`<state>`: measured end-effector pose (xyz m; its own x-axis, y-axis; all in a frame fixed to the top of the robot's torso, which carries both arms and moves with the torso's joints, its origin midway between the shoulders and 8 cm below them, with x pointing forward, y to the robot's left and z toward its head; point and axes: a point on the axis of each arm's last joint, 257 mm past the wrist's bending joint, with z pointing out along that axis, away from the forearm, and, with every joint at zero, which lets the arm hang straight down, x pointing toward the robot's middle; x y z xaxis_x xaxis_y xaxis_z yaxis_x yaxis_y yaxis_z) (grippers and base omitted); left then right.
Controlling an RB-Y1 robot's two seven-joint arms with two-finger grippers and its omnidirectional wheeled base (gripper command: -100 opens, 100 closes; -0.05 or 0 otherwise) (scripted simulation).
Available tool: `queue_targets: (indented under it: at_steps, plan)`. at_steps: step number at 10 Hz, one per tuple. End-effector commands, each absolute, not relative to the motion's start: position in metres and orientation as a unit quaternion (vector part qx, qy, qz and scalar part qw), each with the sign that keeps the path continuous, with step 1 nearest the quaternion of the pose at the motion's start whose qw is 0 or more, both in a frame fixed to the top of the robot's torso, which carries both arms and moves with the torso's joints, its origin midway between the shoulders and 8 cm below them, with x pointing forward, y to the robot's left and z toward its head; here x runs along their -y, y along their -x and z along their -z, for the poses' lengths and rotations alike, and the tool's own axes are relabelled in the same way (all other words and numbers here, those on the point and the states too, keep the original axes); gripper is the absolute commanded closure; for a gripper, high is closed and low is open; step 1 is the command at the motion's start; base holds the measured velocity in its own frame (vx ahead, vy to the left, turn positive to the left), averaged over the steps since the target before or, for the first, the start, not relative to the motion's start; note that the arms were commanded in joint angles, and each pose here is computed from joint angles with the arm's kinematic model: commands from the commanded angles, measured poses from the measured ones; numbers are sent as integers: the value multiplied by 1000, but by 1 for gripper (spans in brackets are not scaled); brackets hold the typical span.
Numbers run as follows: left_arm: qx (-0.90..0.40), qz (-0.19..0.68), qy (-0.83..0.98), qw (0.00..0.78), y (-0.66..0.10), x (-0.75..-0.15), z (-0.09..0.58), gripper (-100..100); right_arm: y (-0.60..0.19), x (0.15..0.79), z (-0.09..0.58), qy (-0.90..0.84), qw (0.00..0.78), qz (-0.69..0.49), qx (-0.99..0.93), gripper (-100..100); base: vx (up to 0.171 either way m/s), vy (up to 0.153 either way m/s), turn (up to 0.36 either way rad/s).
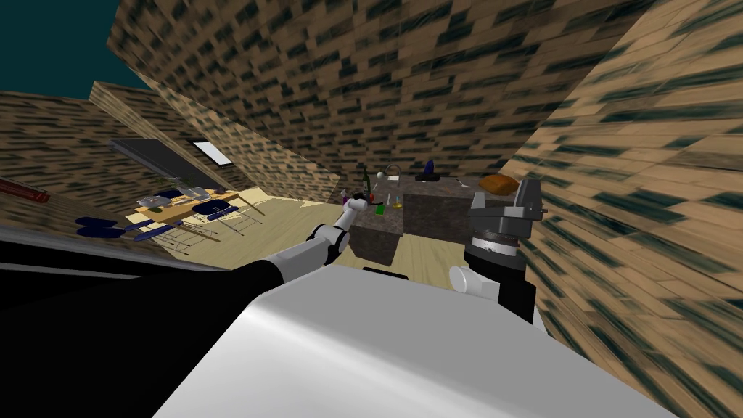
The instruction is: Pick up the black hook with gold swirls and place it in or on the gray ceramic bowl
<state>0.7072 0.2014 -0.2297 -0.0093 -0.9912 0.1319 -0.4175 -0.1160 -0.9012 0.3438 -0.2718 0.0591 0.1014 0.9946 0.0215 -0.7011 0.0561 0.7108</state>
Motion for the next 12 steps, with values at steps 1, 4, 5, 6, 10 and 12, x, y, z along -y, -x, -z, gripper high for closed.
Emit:
queue_targets:
  at_steps: [1,4,5,6,10,12]
  plan:
    - [-579,404,624,333,-708,-204,235,-100,-344,272,-59,-293,682,-622,-251,0,18,-36,-42]
    - [-596,359,646,314,-699,-214,265,-100,-344,272,-59,-293,682,-622,-251,0,22,-39,-48]
    - [-601,343,653,308,-695,-217,274,-100,-344,272,-59,-293,682,-622,-251,0,47,-55,-73]
    - [-606,328,659,302,-692,-220,281,-100,-344,272,-59,-293,682,-622,-251,0,43,-58,-63]
    - [-614,301,669,292,-684,-225,295,-100,-344,272,-59,-293,682,-622,-251,0,30,-35,-35]
    - [-613,300,670,291,-678,-228,309,-100,-344,272,-59,-292,682,-622,-251,0,39,-8,-13]
